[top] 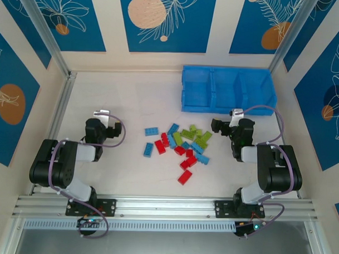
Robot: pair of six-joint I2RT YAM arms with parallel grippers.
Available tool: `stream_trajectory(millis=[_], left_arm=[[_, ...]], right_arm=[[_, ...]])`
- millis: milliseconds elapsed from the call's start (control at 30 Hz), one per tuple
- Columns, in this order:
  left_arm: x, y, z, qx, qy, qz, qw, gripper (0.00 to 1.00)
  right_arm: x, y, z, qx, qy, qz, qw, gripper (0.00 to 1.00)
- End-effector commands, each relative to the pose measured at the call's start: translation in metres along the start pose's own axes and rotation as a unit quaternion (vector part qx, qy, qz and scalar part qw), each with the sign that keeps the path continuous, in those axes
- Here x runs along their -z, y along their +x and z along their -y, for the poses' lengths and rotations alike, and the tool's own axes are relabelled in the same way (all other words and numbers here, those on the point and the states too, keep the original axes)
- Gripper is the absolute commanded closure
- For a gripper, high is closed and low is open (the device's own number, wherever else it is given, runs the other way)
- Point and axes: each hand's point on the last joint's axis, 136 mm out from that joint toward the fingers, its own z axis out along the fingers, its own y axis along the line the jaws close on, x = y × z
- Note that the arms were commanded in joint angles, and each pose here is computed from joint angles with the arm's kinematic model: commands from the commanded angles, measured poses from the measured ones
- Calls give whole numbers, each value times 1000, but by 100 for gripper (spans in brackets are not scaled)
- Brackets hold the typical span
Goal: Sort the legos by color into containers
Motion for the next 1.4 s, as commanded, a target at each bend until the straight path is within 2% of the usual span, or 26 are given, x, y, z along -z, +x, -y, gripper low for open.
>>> stream_trajectory(millis=[0, 67, 133, 200, 300, 400, 500, 533, 600, 667, 800, 900, 1033, 1133, 1233, 1300, 1367], left_arm=[[-2, -16, 2, -1, 7, 22, 1000, 0], [-2, -16, 2, -2, 7, 22, 1000, 0], [-1, -16, 2, -1, 7, 23, 1000, 0], [0, -17, 3, -3, 11, 26, 1000, 0], [7, -30, 10, -14, 34, 23, 999, 0], [24, -55, 24, -35, 72, 29, 996, 0], [50, -98, 36, -7, 93, 70, 993, 0], [55, -110, 41, 0, 95, 67, 993, 0], [63, -129, 50, 22, 83, 20, 996, 0], [66, -139, 72, 29, 108, -17, 994, 0], [79, -156, 138, 34, 190, 6, 981, 0], [84, -154, 177, 3, 230, -4, 973, 0], [86, -148, 211, -24, 278, -16, 960, 0], [86, -144, 223, -43, 296, -23, 954, 0], [83, -144, 228, -50, 304, -25, 951, 0], [83, -144, 232, -54, 312, -28, 948, 0], [83, -145, 235, -55, 319, -29, 946, 0]], right_arm=[[0, -8, -2, 13, -8, 12, 1000, 1], [2, -16, 1, 8, 6, 7, 1000, 1], [9, -29, 4, -14, 29, -24, 999, 1], [27, -42, 13, -93, 77, -65, 990, 1], [61, -45, -3, -215, 91, -153, 960, 1], [93, -41, -36, -277, 72, -251, 925, 1], [115, -32, -74, -284, 27, -334, 898, 1], [120, -27, -84, -280, 17, -357, 891, 1], [129, -12, -97, -262, 19, -411, 873, 1], [132, 2, -98, -238, 48, -445, 862, 1], [123, 30, -95, -233, 91, -480, 841, 1], [107, 46, -95, -222, 100, -493, 835, 1], [87, 57, -99, -266, 103, -518, 807, 0], [72, 55, -106, -280, 98, -507, 809, 11], [64, 63, -87, -286, 155, -493, 807, 30], [62, 67, -73, -315, 182, -480, 799, 34], [52, 65, -71, -344, 163, -462, 801, 40]])
